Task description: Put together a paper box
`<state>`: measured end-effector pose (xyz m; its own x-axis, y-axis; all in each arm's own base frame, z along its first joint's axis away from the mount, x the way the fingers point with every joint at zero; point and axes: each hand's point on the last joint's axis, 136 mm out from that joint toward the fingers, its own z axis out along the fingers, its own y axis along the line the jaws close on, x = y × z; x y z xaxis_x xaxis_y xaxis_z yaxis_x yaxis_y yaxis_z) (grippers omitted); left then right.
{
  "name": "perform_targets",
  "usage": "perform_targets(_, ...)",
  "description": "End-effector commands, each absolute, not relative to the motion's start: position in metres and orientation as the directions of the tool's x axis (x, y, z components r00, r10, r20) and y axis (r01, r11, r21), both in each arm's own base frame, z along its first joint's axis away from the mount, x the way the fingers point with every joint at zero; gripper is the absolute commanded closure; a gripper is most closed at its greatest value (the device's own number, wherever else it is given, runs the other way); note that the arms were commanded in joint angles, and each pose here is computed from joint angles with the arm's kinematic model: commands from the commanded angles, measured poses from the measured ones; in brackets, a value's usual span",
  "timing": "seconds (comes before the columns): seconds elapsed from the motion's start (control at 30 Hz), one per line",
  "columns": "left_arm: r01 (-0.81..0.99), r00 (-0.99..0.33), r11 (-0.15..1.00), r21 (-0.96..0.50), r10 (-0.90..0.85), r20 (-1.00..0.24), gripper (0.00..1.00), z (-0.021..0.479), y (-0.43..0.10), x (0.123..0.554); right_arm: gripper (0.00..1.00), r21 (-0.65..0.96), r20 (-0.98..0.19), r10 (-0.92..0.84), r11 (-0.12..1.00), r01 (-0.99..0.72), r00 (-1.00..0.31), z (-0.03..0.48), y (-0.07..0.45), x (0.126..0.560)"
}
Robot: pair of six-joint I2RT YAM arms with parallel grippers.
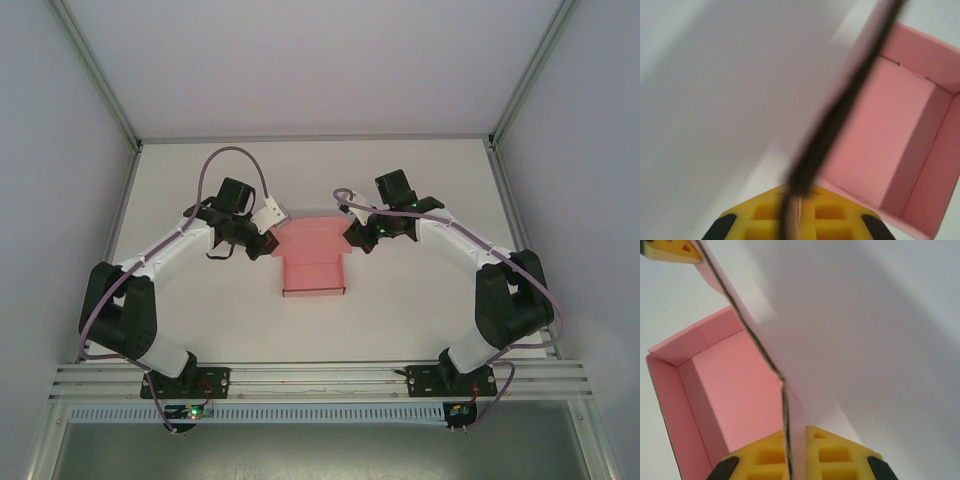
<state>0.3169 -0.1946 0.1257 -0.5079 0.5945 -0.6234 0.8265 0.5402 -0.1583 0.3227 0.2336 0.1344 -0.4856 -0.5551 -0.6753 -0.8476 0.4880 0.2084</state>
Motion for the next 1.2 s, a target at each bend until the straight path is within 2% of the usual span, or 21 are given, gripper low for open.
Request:
perform_targets(0.0, 0.826, -0.506, 0.539, -0.167, 0.577, -0.642, 1.00, 0.133, -0.205, 0.321, 1.00, 0.183, -0.697, -0.529, 0.520, -0.834, -0.484, 0.142, 0.237, 0.328)
perform_targets(0.1, 0.803, -0.538, 0.570, -0.175, 0.566, -0.625, 1.00, 0.130, -0.205, 0.324, 1.00, 0.168, -0.705, -0.502, 0.567, -0.806, -0.501, 0.144, 0.236, 0.337)
perform_targets(0.27, 0.648, -0.660, 0.743, -0.167, 0.438, -0.610, 1.00, 0.137, -0.197, 0.356, 1.00, 0.125, -0.718, -0.450, 0.666, -0.736, -0.530, 0.148, 0.237, 0.353)
perform_targets(0.4, 0.544, -0.701, 0.822, -0.169, 0.335, -0.629, 1.00, 0.153, -0.199, 0.376, 1.00, 0.090, -0.736, -0.380, 0.766, -0.637, -0.560, 0.153, 0.232, 0.368)
perform_targets(0.57, 0.498, -0.712, 0.852, -0.161, 0.296, -0.636, 1.00, 0.158, -0.210, 0.382, 1.00, 0.062, -0.767, -0.316, 0.829, -0.556, -0.558, 0.160, 0.233, 0.374)
perform_targets(0.7, 0.468, -0.689, 0.880, -0.080, 0.306, -0.657, 1.00, 0.162, -0.218, 0.386, 1.00, 0.080, -0.786, -0.156, 0.934, -0.348, -0.598, 0.169, 0.221, 0.393)
perform_targets(0.77, 0.422, -0.691, 0.905, -0.063, 0.275, -0.669, 1.00, 0.167, -0.221, 0.392, 1.00, 0.108, -0.799, -0.105, 0.943, -0.314, -0.592, 0.173, 0.225, 0.398)
perform_targets(0.93, 0.243, -0.729, 0.963, -0.116, 0.102, -0.677, 1.00, 0.179, -0.217, 0.413, 1.00, 0.114, -0.851, 0.007, 0.978, -0.173, -0.525, 0.192, 0.223, 0.405)
perform_targets(1.17, 0.187, -0.725, 0.949, -0.252, -0.040, -0.688, 1.00, 0.187, -0.233, 0.424, 1.00, 0.166, -0.890, 0.127, 0.985, -0.051, -0.438, 0.209, 0.228, 0.414)
